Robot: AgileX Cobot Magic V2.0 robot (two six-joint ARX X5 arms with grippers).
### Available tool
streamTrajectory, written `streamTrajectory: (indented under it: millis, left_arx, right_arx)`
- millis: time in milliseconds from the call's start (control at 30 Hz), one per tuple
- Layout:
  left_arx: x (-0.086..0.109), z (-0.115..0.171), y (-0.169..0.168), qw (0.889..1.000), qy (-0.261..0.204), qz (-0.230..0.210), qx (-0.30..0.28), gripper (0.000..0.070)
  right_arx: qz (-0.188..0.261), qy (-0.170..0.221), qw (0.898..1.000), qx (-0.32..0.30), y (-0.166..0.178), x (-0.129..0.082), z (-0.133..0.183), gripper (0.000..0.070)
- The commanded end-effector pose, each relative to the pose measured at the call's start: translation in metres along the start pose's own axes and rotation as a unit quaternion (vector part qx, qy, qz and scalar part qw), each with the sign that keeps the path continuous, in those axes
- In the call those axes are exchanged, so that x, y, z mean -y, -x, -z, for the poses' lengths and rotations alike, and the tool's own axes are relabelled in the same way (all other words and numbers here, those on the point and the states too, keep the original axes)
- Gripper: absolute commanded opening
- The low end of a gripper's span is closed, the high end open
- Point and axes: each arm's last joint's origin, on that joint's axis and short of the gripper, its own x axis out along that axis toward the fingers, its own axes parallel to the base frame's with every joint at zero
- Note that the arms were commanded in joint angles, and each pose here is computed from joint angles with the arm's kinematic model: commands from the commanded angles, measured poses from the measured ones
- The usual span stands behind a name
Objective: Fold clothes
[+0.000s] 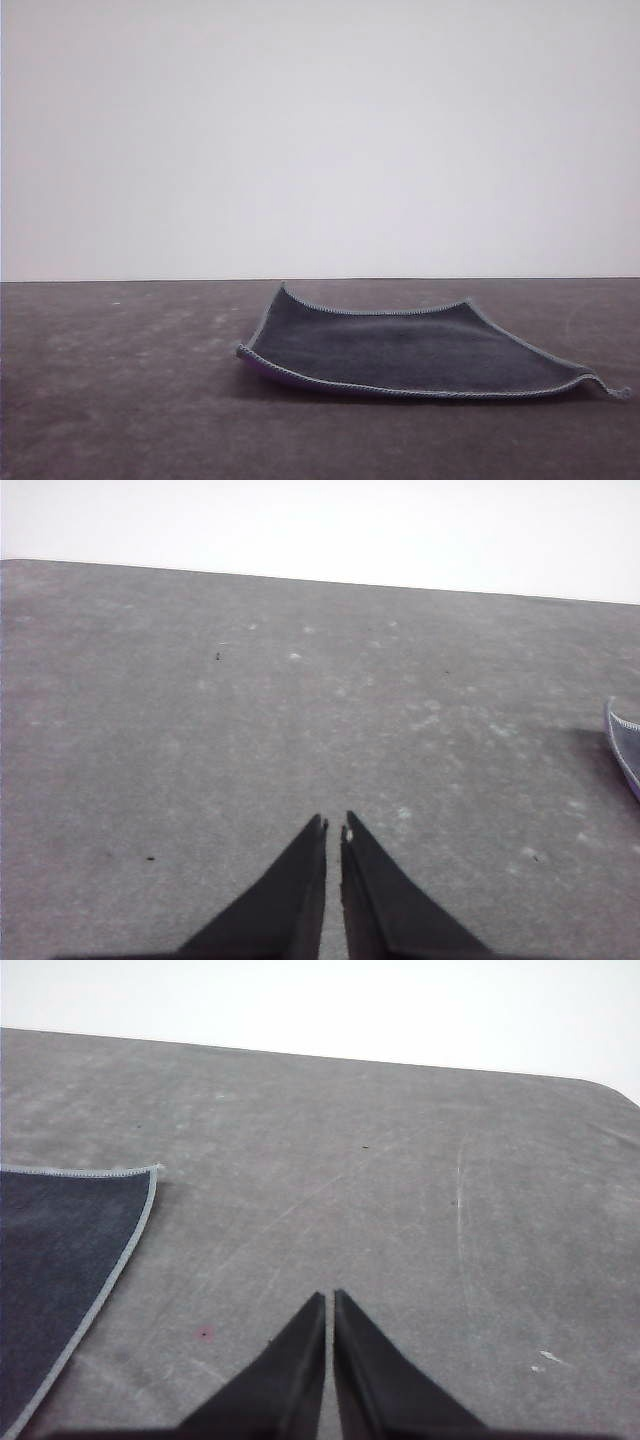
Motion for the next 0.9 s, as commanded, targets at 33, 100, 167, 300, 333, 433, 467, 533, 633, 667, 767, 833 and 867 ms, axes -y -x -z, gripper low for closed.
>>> streamTrajectory:
  millis: [33,100,167,300,333,433,467,533,633,667,767,833,867]
  left_arx:
    - [-0.0008,0.0068,-0.0018,1.0,0.001,-0.002,-0.012,0.0016]
    - [-0.0008,0.0068,-0.0018,1.0,0.001,-0.002,-0.012,0.0016]
    - [-0.0008,0.0068,-0.0018,1.0,0.001,-0.002,-0.012,0.0016]
    - [-0.0008,0.0068,-0.0018,1.0,0.001,-0.002,-0.012,0.0015]
    - [-0.0008,0.0068,-0.0018,1.0,0.001,-0.002,-0.012,0.0016]
    - [-0.0008,0.0068,-0.0018,1.0,0.001,-0.002,-0.012,0.0015]
    - [-0.0008,0.0068,-0.0018,1.0,0.001,-0.002,-0.012,0.0015]
    - [-0.0008,0.0068,-0.0018,1.0,0.001,-0.002,-0.011,0.0015]
    - [-0.0007,0.0063,-0.0018,1.0,0.001,-0.002,-0.009,0.0015]
    - [-0.0007,0.0064,-0.0018,1.0,0.001,-0.002,-0.009,0.0016]
    - [-0.0007,0.0064,-0.0018,1.0,0.007,-0.002,-0.01,0.0015]
    - [-0.0008,0.0063,-0.0018,1.0,0.016,-0.003,-0.009,0.0015]
    - [-0.0008,0.0053,-0.0015,1.0,0.024,-0.004,-0.008,0.0014]
  right_arx:
    - [0.0,-0.005,1.0,0.006,-0.0004,0.0,-0.0001,0.001]
    - [0.0,-0.005,1.0,0.006,-0.0004,0.0,-0.0002,0.001]
    - [0.0,-0.005,1.0,0.007,-0.0004,0.0,-0.0003,0.001]
    - [0.0,-0.005,1.0,0.007,-0.0004,0.0,-0.0003,0.001]
    - [0.0,-0.005,1.0,0.007,-0.0004,0.0,-0.0003,0.001]
    - [-0.001,-0.006,1.0,0.007,-0.0004,-0.0001,-0.0003,0.001]
    - [-0.002,-0.005,1.0,0.008,-0.0004,-0.0001,-0.0005,0.001]
    - [-0.003,-0.005,1.0,0.013,-0.0003,-0.0002,-0.0015,0.001]
    - [-0.003,-0.005,1.0,0.019,-0.0003,-0.0002,-0.0027,0.001]
    - [-0.003,-0.005,1.0,0.019,-0.0003,-0.0002,-0.0027,0.001]
    - [-0.003,-0.007,1.0,0.018,-0.0003,-0.0002,-0.0025,0.001]
    - [-0.004,-0.023,1.0,0.017,-0.0003,-0.0002,-0.0024,0.001]
    - [-0.004,-0.033,0.999,0.019,-0.0003,-0.0002,-0.0026,0.0009]
